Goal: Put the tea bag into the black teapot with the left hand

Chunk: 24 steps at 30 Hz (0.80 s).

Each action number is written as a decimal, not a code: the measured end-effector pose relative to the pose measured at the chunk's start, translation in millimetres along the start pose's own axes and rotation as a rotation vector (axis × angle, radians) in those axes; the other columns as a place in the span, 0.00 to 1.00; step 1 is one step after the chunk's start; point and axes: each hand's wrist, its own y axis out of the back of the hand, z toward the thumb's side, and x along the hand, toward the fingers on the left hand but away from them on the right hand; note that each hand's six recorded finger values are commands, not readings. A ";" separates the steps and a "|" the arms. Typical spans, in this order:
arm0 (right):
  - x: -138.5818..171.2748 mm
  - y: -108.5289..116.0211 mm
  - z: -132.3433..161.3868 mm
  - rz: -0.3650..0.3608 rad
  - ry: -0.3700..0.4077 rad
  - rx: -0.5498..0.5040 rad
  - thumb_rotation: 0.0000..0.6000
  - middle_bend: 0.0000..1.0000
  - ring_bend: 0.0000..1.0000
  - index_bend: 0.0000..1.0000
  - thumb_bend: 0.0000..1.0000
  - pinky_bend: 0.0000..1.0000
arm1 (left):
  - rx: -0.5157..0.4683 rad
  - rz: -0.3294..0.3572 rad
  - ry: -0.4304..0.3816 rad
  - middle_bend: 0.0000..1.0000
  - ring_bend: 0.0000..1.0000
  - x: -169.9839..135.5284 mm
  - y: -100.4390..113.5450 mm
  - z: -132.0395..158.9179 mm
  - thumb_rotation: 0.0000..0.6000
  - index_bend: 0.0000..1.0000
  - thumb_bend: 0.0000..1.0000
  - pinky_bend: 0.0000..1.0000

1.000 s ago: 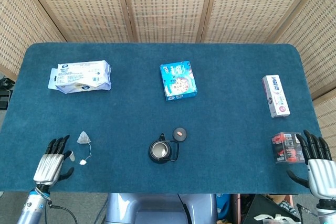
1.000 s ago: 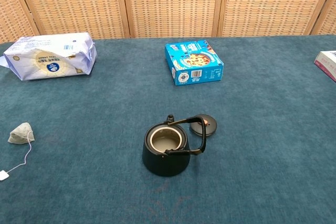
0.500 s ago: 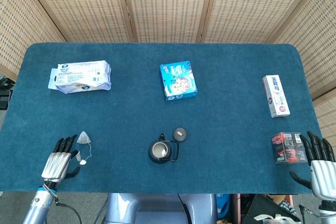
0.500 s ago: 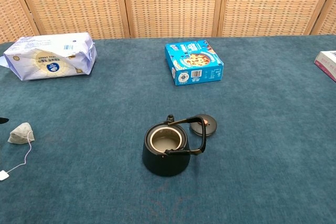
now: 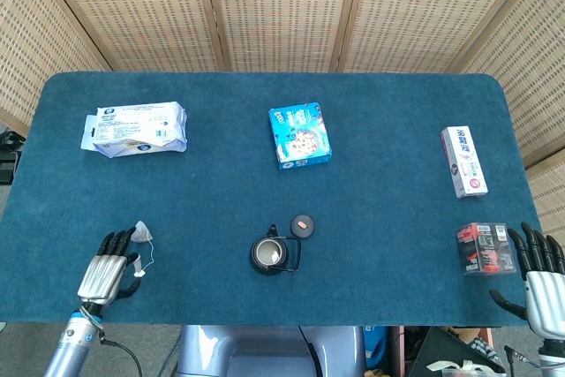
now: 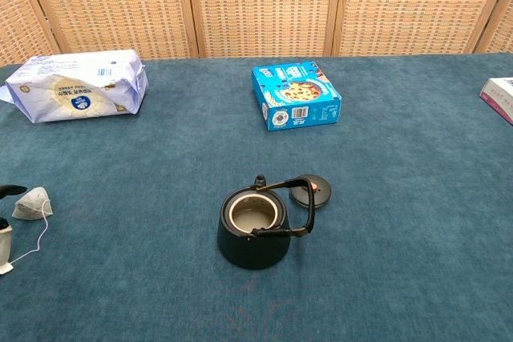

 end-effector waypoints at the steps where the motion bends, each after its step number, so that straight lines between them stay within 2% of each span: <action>1: 0.0 -0.1 0.1 0.000 0.000 0.000 1.00 0.00 0.00 0.00 0.00 0.00 | 0.001 -0.002 0.001 0.01 0.00 0.2 -0.4 -0.1 1.00 0.55 0.36 0.00; 24: 2.6 -0.7 -3.5 0.005 -0.018 -0.004 1.00 0.00 0.00 0.00 0.00 0.00 | -0.006 -0.013 0.020 0.01 0.00 3.7 -2.9 -3.6 1.00 0.56 0.45 0.00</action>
